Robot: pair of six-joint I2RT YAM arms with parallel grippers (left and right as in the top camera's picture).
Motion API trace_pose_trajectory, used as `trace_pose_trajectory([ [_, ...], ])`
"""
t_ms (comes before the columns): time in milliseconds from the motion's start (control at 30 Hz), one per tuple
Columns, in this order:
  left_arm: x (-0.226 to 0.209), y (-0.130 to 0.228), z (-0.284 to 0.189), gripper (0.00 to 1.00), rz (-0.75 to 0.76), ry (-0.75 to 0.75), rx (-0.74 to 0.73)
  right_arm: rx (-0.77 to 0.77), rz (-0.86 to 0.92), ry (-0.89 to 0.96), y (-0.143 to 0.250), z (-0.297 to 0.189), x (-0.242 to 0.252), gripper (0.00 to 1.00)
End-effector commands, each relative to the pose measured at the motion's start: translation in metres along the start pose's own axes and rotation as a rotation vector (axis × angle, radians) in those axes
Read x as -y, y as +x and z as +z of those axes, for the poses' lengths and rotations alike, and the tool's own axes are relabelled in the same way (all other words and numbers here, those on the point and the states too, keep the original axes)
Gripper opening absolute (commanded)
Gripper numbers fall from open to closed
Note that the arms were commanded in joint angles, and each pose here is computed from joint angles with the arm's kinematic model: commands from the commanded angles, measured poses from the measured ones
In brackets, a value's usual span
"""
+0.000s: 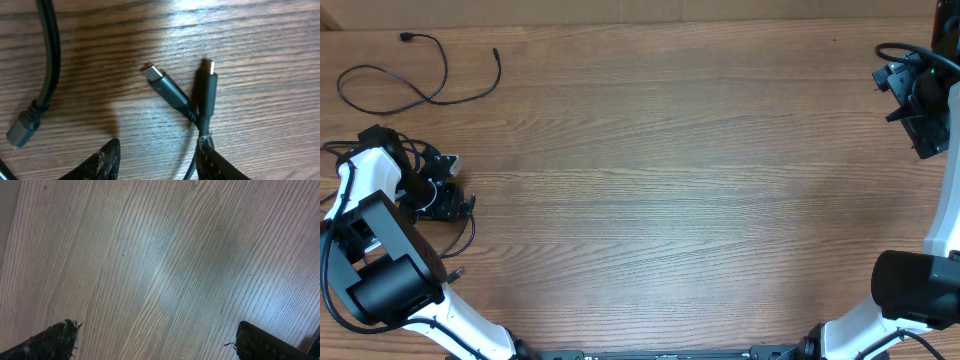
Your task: Untangle cables
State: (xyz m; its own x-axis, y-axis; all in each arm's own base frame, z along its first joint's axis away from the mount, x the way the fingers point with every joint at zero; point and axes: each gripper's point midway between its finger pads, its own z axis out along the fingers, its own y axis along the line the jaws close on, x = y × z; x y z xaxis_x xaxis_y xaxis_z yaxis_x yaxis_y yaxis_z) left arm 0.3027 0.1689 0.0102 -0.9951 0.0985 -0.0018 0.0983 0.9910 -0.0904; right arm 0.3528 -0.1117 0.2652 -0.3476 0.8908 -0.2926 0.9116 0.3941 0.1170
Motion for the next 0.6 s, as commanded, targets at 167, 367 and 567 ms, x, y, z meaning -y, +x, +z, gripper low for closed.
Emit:
trace_pose_trajectory([
  [167,0.025,0.000,0.003,0.49,0.116,0.133,0.040,0.018,-0.004,0.004,-0.002,-0.002,0.001,1.00],
  [367,0.012,0.011,0.004,0.47,0.126,0.061,-0.027,0.018,-0.004,0.004,-0.002,-0.002,0.001,1.00],
  [567,0.004,0.010,0.004,0.44,0.132,0.023,-0.031,0.018,-0.004,0.004,-0.002,-0.002,0.001,1.00],
])
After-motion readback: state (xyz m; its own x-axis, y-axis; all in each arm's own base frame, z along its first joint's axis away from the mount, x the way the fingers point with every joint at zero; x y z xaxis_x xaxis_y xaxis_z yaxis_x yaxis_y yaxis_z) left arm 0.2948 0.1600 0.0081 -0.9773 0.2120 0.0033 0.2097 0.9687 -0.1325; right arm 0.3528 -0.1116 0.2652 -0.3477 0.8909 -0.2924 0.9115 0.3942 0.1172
